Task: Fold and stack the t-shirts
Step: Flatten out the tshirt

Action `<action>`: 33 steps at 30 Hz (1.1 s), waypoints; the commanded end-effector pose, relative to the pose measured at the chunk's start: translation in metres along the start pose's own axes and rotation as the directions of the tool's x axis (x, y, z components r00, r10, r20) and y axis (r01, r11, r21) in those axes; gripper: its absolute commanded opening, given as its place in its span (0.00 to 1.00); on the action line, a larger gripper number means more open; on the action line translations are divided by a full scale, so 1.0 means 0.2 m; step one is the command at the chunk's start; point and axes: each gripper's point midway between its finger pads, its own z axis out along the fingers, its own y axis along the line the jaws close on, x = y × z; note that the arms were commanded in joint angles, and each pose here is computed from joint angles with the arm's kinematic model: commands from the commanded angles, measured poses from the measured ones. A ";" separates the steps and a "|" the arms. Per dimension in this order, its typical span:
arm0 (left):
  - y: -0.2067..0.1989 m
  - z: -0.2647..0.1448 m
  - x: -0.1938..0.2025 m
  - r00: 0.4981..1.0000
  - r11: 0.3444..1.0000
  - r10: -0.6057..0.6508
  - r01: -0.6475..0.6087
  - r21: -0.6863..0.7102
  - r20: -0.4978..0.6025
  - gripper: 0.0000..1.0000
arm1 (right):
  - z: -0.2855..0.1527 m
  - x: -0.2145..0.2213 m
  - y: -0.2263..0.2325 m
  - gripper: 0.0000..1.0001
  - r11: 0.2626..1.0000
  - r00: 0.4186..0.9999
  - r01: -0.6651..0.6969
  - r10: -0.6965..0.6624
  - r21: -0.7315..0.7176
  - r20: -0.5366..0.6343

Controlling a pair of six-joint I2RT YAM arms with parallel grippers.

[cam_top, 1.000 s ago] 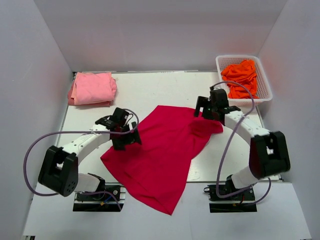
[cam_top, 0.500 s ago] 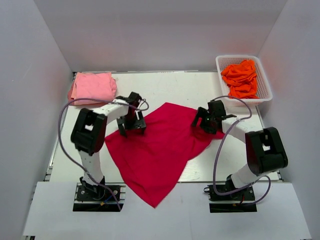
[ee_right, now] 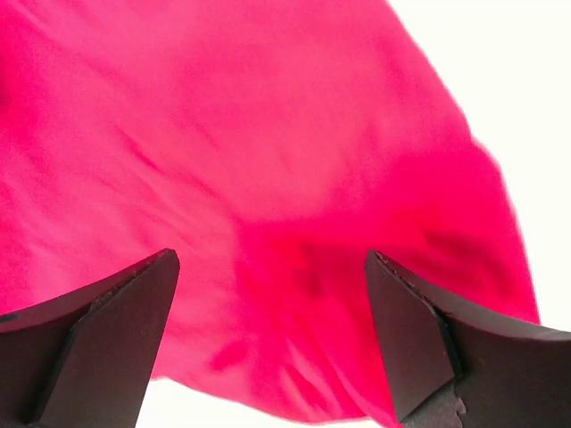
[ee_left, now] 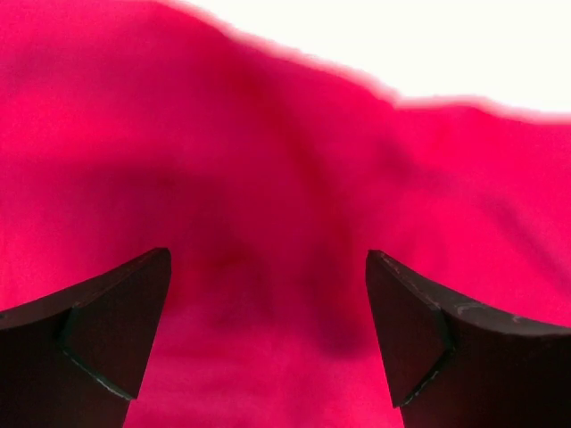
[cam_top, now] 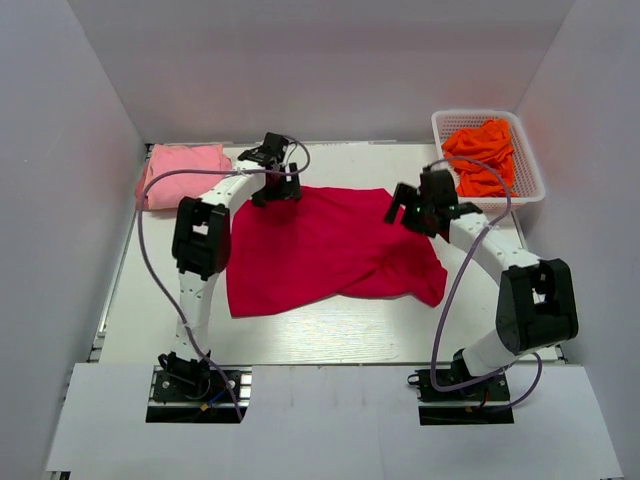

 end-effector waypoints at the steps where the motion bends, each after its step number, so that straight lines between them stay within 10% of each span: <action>1: 0.06 -0.38 -0.02 0.996 0.997 -0.069 0.067 0.028 0.051 1.00 | -0.03 -0.18 0.06 0.90 1.000 0.999 0.009 -0.009 0.011 0.038; 10: 0.48 -0.43 0.38 0.970 0.967 -0.238 0.231 -0.107 -0.055 1.00 | -0.02 -0.15 0.07 0.90 0.998 0.999 -0.038 0.037 -0.047 -0.028; 33: 0.35 -0.35 0.38 0.988 0.982 -0.149 0.152 0.112 -0.034 1.00 | -0.08 -0.03 -0.06 0.90 0.997 0.996 -0.079 0.079 0.008 -0.043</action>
